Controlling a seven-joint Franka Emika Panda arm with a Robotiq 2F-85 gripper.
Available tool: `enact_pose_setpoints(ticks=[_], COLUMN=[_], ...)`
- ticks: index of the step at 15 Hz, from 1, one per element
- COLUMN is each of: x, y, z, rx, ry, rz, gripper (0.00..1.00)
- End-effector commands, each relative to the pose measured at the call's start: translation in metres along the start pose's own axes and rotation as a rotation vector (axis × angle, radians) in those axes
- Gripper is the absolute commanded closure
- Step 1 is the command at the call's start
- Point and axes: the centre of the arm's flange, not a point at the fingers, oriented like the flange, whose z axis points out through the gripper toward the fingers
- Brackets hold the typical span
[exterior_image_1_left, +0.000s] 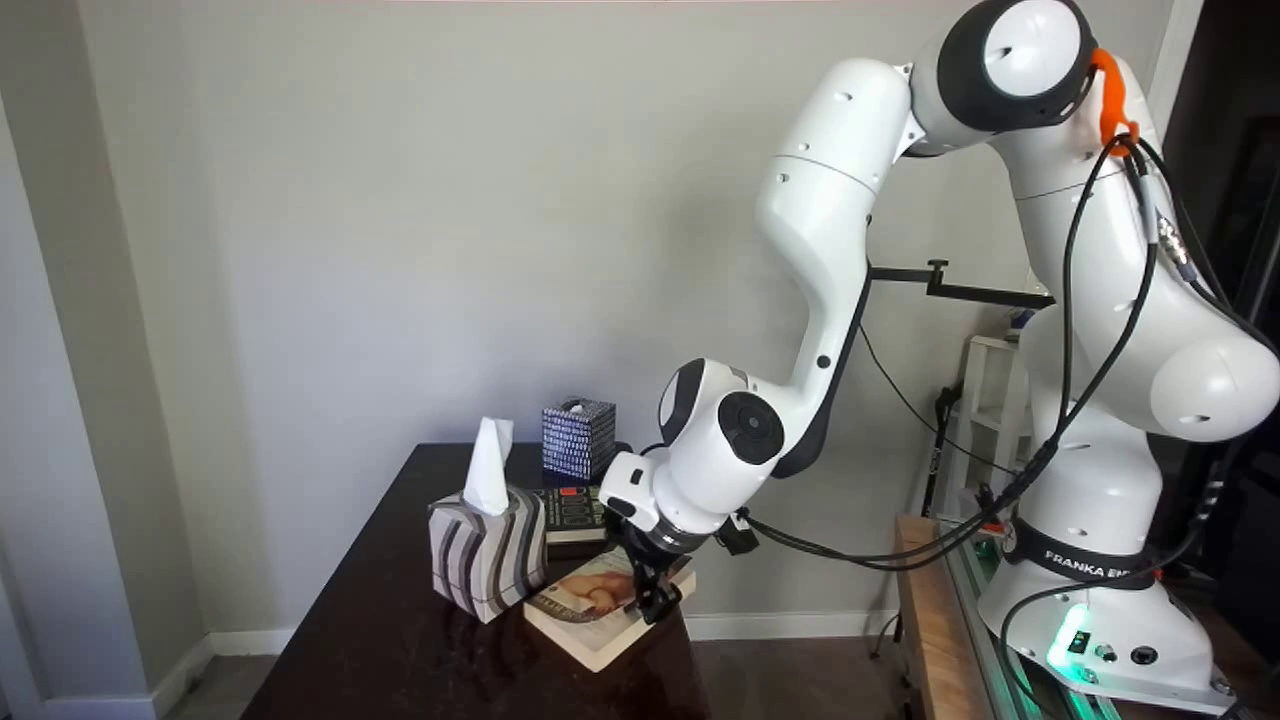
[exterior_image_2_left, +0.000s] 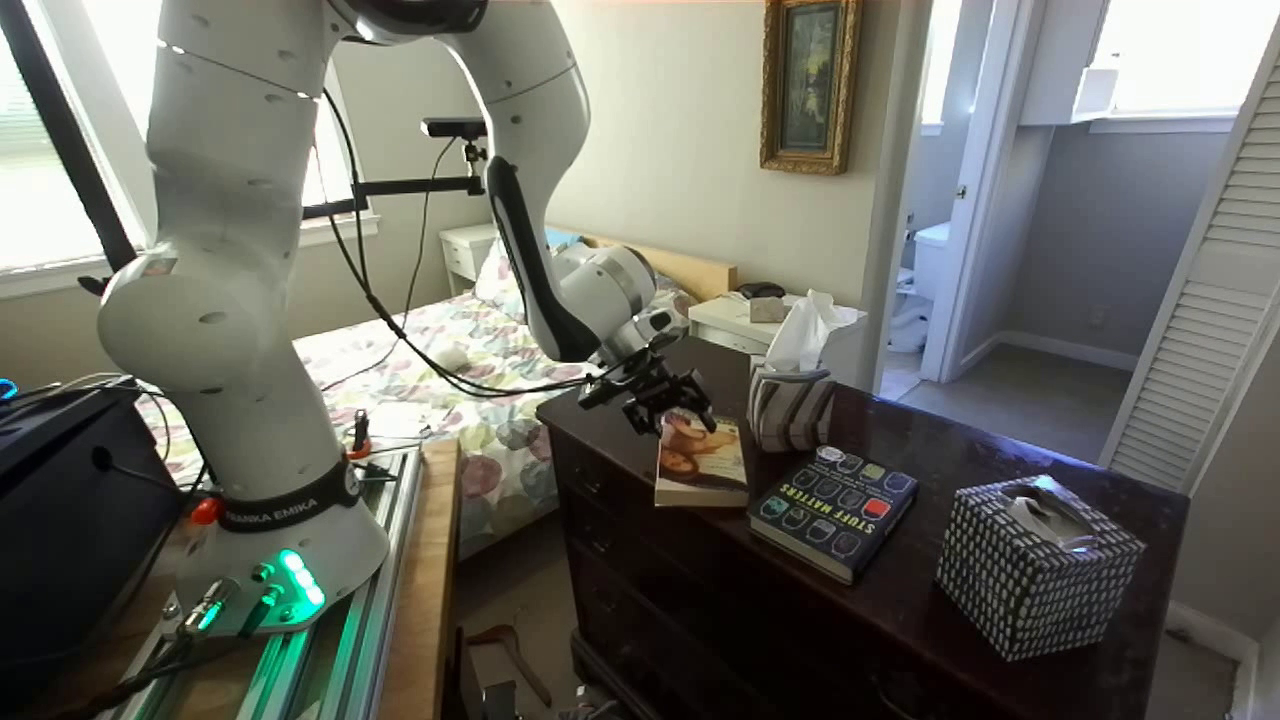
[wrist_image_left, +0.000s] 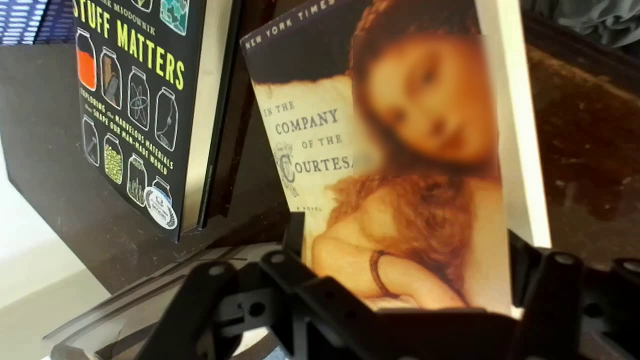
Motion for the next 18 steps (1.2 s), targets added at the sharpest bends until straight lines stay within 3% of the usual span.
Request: enact_pose_setpoints(ticks=[1, 8, 9, 18], x=[-0.007, -0.011, -0.011, -0.013], y=[0.001, 0.003, 0.005, 0.033], z=[0.013, 0.008, 0.005, -0.052], rx=[-0.020, -0.006, -0.006, -0.043], ry=[-0.003, -0.010, -0.011, 0.017], rz=[0.042, 0.073, 0.077, 0.082], gripper=[0.46, 0.95, 0.99, 1.00])
